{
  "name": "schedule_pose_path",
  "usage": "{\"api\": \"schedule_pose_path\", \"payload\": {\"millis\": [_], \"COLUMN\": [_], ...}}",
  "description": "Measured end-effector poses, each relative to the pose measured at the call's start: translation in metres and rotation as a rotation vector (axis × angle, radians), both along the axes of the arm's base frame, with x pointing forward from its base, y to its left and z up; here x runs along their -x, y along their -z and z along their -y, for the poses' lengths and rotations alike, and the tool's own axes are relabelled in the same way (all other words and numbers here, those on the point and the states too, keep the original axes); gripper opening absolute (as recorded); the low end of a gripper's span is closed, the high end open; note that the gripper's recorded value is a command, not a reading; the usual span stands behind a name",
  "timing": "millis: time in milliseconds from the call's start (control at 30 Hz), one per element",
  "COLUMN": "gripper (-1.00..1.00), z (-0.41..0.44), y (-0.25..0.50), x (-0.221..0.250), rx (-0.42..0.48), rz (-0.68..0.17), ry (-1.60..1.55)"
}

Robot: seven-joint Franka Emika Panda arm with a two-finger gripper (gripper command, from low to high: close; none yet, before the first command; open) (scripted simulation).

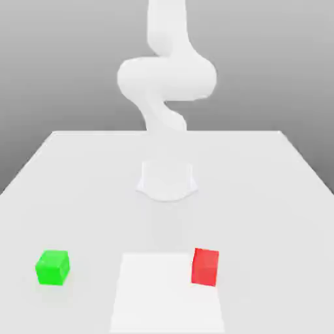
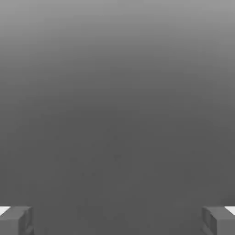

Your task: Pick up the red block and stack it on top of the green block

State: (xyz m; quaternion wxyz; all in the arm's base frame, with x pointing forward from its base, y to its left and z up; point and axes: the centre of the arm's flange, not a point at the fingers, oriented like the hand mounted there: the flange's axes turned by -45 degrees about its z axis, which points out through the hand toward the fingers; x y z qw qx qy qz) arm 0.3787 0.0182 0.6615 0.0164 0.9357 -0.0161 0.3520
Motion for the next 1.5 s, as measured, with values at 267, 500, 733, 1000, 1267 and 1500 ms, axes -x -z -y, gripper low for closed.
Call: {"api": "schedule_pose_path", "payload": {"millis": [267,500,733,1000,1267,1500], "gripper": [0.00,0.00,0.00,0.00,-1.00,-1.00], "z": [-0.030,-0.041,-0.064,-0.062,-0.060,-0.061], "y": [0.189,0.342,0.447,0.481,0.518,0.513], "x": [-0.062,-0.049,0.005,0.002,0.008,0.007], "rx": [0.037,-0.007,-0.100,-0.120,-0.113,-0.115], "rz": [-0.279,-0.510,-0.699,-0.700,-0.711,-0.707], "ry": [0.090,0.143,0.159,0.177,0.175,0.175]}}
